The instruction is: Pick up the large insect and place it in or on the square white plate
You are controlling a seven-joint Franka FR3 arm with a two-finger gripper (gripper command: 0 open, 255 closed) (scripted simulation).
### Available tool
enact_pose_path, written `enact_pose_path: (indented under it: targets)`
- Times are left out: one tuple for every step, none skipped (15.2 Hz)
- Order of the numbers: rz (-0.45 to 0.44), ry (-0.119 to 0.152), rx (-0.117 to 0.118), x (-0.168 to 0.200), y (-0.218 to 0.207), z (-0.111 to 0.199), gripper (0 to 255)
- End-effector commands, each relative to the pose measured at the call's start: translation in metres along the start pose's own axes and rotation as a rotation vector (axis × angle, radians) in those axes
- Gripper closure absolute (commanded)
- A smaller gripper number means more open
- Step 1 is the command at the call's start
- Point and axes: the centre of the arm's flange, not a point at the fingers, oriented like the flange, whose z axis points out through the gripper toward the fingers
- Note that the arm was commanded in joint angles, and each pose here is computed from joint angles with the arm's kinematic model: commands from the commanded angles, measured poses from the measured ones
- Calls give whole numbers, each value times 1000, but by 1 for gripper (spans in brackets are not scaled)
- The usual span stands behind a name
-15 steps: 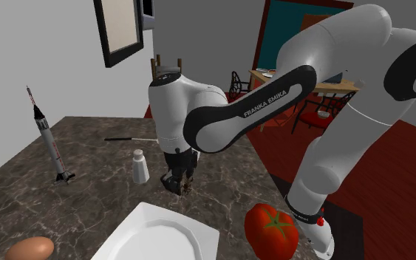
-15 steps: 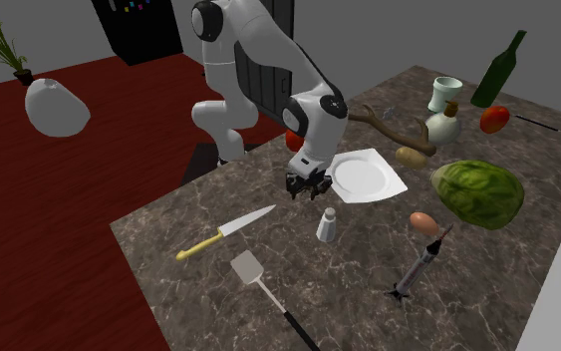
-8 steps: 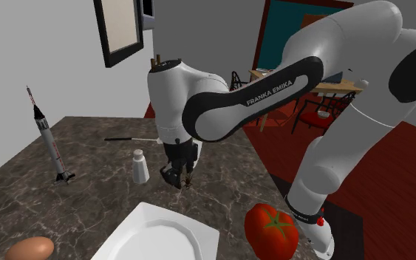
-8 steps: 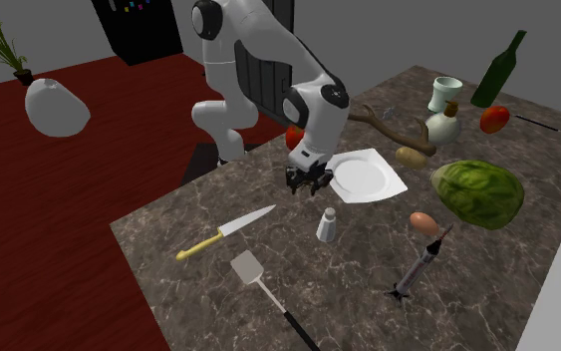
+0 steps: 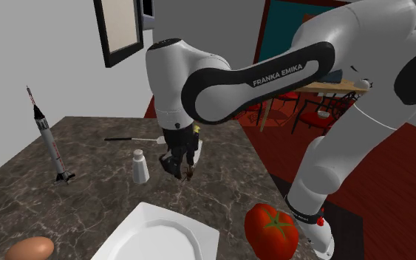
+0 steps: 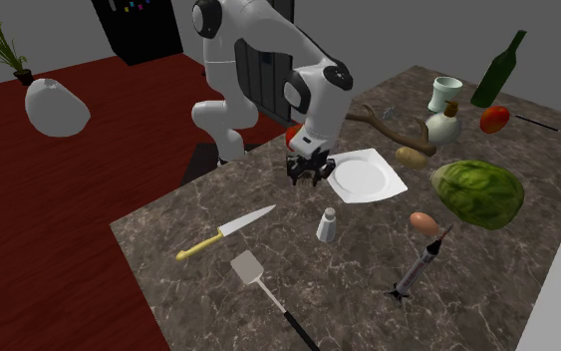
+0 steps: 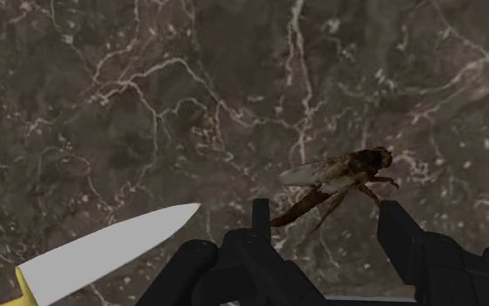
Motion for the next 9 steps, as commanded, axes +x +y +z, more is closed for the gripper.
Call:
enact_pose_path:
  targets:
    - [0,0,0,-1,1,-11,255]
    - [0,0,0,-2,2,-17,255]
    - [0,0,0,-2,3,-22,255]
    - [0,0,0,-2,4,-27,255]
    - [0,0,0,-2,4,-29,255]
    - [0,0,0,-7,-8,-30,255]
    - [0,0,0,-11,-21,-31,255]
    - [0,0,0,-16,-33,-31,255]
    - [0,0,0,-20,-46,-32,255]
